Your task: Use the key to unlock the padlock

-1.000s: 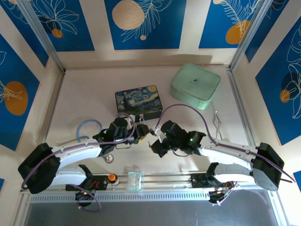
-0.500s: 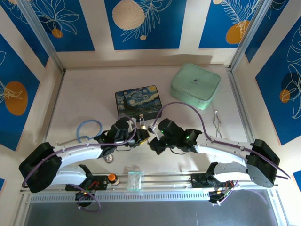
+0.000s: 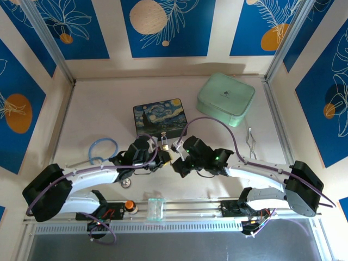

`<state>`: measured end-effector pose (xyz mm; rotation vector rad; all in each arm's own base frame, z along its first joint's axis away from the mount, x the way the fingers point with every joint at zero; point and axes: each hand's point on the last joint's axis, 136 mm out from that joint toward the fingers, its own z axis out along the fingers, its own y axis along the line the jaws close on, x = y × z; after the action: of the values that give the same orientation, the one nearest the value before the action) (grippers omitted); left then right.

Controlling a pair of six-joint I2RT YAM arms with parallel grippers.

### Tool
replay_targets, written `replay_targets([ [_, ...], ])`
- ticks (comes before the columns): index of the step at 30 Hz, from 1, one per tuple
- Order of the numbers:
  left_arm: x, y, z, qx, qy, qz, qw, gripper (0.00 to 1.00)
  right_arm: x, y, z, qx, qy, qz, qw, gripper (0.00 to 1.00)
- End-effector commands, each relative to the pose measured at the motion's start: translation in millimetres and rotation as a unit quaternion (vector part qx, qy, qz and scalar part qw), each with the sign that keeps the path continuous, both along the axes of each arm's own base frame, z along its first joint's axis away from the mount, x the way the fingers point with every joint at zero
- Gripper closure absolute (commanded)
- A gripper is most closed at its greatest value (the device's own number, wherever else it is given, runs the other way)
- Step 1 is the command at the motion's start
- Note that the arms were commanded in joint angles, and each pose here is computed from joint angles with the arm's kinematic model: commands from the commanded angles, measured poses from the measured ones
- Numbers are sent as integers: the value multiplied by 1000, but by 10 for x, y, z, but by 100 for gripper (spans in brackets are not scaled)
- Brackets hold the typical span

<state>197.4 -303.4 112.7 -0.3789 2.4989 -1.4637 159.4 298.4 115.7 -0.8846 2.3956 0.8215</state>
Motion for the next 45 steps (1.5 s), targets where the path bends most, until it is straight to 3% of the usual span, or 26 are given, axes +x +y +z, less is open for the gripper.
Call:
replay_targets([
  [1, 2, 45, 13, 8, -19, 8, 1000, 100, 138, 20, 134, 27, 1, -40, 999, 51],
  [3, 89, 94, 91, 1, -42, 30, 999, 100, 238, -52, 200, 54, 7, -92, 994, 1],
  [10, 403, 139, 547, -69, -140, 97, 983, 100, 469, -42, 645, 244, 109, -161, 950, 1],
  [14, 475, 142, 847, -121, -192, 113, 967, 100, 467, 58, 857, 327, 155, -151, 920, 10],
  [16, 491, 175, 955, -137, -214, 123, 959, 100, 469, 62, 917, 356, 165, -153, 907, 21],
  [19, 516, 248, 1093, -161, -238, 143, 947, 100, 489, 39, 921, 373, 173, -162, 897, 33],
  [25, 510, 261, 1328, -196, -274, 146, 930, 100, 466, 120, 1089, 408, 167, -125, 889, 44],
  [27, 507, 275, 1360, -202, -278, 149, 927, 100, 486, 132, 1128, 421, 167, -120, 884, 53],
  [33, 495, 284, 1420, -205, -284, 147, 925, 100, 590, 109, 1132, 427, 162, -129, 880, 57],
  [39, 477, 325, 1437, -196, -291, 149, 925, 100, 594, 151, 1229, 436, 161, -114, 878, 75],
  [45, 470, 330, 1442, -195, -290, 148, 925, 100, 577, 186, 1283, 450, 159, -100, 873, 74],
])
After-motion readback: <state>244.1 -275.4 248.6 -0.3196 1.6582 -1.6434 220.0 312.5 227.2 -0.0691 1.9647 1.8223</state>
